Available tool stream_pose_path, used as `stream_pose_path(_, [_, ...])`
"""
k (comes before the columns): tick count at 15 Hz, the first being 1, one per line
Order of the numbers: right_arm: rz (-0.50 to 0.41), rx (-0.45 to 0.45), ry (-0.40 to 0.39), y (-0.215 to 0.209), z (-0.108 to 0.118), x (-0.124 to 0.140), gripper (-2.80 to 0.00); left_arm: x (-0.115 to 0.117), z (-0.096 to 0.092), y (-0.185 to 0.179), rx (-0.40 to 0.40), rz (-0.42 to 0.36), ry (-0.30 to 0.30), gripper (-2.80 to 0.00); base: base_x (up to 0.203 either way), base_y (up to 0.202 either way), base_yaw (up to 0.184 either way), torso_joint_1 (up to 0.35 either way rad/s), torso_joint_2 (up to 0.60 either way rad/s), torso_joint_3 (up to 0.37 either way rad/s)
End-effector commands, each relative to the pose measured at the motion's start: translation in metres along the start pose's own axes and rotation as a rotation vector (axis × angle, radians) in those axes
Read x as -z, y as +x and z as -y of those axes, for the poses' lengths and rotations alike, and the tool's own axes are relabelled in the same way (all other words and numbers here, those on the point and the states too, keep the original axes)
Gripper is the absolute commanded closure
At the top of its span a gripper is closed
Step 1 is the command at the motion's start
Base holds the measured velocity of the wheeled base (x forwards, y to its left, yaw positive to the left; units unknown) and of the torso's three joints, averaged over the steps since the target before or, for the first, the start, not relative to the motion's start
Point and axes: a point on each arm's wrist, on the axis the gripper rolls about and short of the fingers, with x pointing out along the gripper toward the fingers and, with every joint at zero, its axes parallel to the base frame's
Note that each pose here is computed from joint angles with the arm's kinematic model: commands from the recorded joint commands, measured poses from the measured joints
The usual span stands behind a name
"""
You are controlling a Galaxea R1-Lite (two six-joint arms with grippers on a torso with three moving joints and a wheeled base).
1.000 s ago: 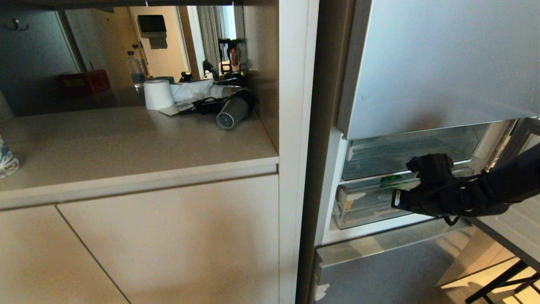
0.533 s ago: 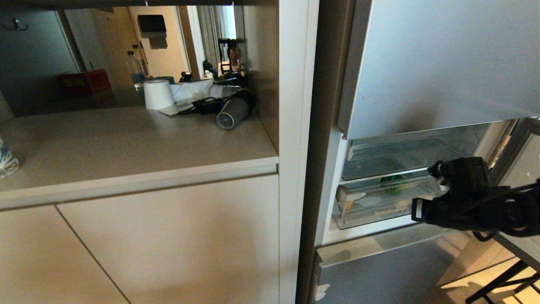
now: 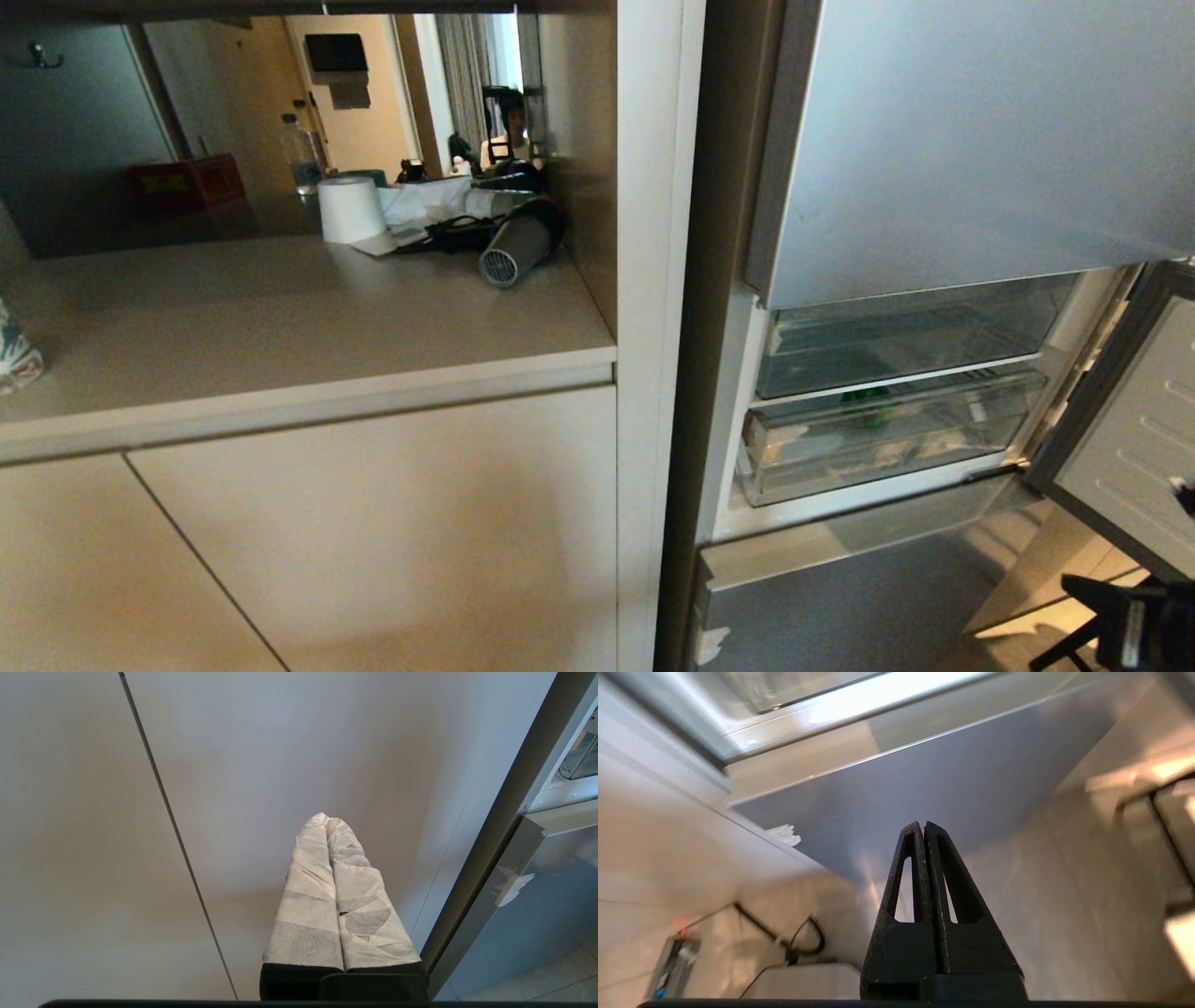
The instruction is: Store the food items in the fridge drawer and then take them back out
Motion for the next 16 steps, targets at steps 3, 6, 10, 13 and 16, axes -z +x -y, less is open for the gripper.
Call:
stream_pose_path(3, [0.311, -0.052, -0.011, -0.068, 0.012, 0.052, 0.0, 0.001, 0.0, 0.0, 0.0, -0.003, 0.0, 0.0, 0.0, 0.0, 0.0, 0.0, 0.0, 0.0])
stream_pose_path(6, [0.423, -0.094, -0.077, -0.086, 0.017, 0.088, 0.0, 0.001, 0.0, 0.0, 0.0, -0.003, 0.0, 0.0, 0.0, 0.0, 0.0, 0.0, 0.0, 0.0])
stream_pose_path(10, [0.534, -0.069, -0.204, -0.093, 0.02, 0.113, 0.0, 0.001, 0.0, 0.0, 0.0, 0.0, -0.002, 0.0, 0.0, 0.0, 0.0, 0.0, 0.0, 0.0])
stream_pose_path(13, [0.498, -0.078, -0.157, -0.091, 0.02, 0.115, 0.0, 0.001, 0.0, 0.0, 0.0, 0.0, 0.0, 0.0, 0.0, 0.0, 0.0, 0.0, 0.0, 0.0])
stream_pose_path(16, [0.499, -0.066, -0.148, -0.091, 0.021, 0.115, 0.0, 0.001, 0.0, 0.0, 0.0, -0.001, -0.001, 0.0, 0.0, 0.0, 0.0, 0.0, 0.0, 0.0])
